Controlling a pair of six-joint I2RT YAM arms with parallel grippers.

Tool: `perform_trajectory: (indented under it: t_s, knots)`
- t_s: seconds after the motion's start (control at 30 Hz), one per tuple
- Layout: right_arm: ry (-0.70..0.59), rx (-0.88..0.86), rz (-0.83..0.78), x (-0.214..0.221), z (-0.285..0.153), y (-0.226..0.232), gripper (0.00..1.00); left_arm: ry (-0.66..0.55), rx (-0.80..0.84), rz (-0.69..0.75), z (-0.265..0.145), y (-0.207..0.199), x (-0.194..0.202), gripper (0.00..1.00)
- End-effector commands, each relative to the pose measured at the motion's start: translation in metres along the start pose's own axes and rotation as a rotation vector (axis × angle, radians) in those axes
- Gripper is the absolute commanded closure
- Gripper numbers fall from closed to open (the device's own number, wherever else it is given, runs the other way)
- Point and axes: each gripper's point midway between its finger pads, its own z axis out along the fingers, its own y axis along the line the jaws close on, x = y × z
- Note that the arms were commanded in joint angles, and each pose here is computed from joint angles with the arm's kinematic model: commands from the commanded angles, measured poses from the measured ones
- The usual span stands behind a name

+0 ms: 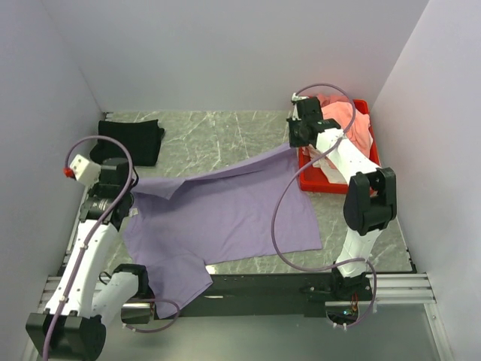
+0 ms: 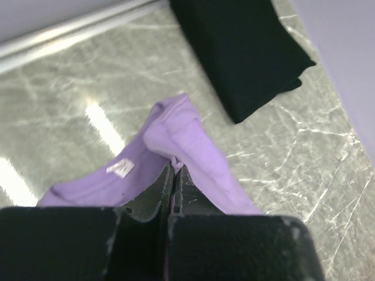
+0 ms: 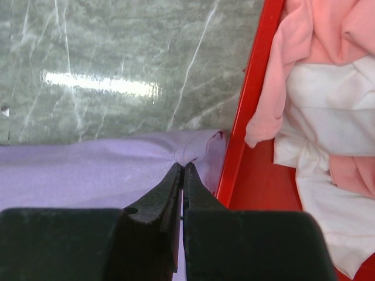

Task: Fold and stack the t-shirts
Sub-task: Fold the tshirt

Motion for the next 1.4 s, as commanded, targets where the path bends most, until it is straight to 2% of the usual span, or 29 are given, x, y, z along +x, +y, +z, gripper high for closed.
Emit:
perform_trajectory:
  t_s: [0.0, 0.27, 0.43, 0.7, 0.8, 1.03, 1.13, 1.37]
  knots:
    - [-0.047, -0.018, -0.032, -0.01, -0.02, -0.002, 1.0, 0.01, -0.041, -0.073, -0.005, 0.018, 0.009, 1.0]
    - [-0.009, -0.001, -0.053, 0.003, -0.02, -0.007, 1.0, 0.046, -0.086, -0.119, -0.012, 0.045, 0.026, 1.0]
    - [0.014, 0.008, -0.064, 0.015, -0.019, -0.007, 1.0, 0.096, -0.039, -0.134, -0.013, 0.045, 0.041, 1.0]
    - [0.054, 0.042, -0.08, 0.034, -0.017, -0.009, 1.0, 0.131, -0.093, -0.131, -0.011, 0.063, 0.059, 1.0]
    - [0.065, 0.048, -0.083, 0.04, -0.017, -0.009, 0.96, 0.151, -0.087, -0.131, -0.011, 0.066, 0.067, 1.0]
    - [0.077, 0.03, -0.103, 0.046, -0.021, 0.003, 0.71, 0.153, -0.084, -0.126, -0.01, 0.067, 0.069, 1.0]
    - [0.054, 0.017, -0.115, 0.038, -0.027, 0.01, 0.64, 0.154, -0.075, -0.124, -0.01, 0.063, 0.067, 1.0]
    - [0.015, -0.026, -0.179, 0.02, -0.043, 0.035, 0.57, 0.163, -0.053, -0.128, -0.008, 0.056, 0.068, 1.0]
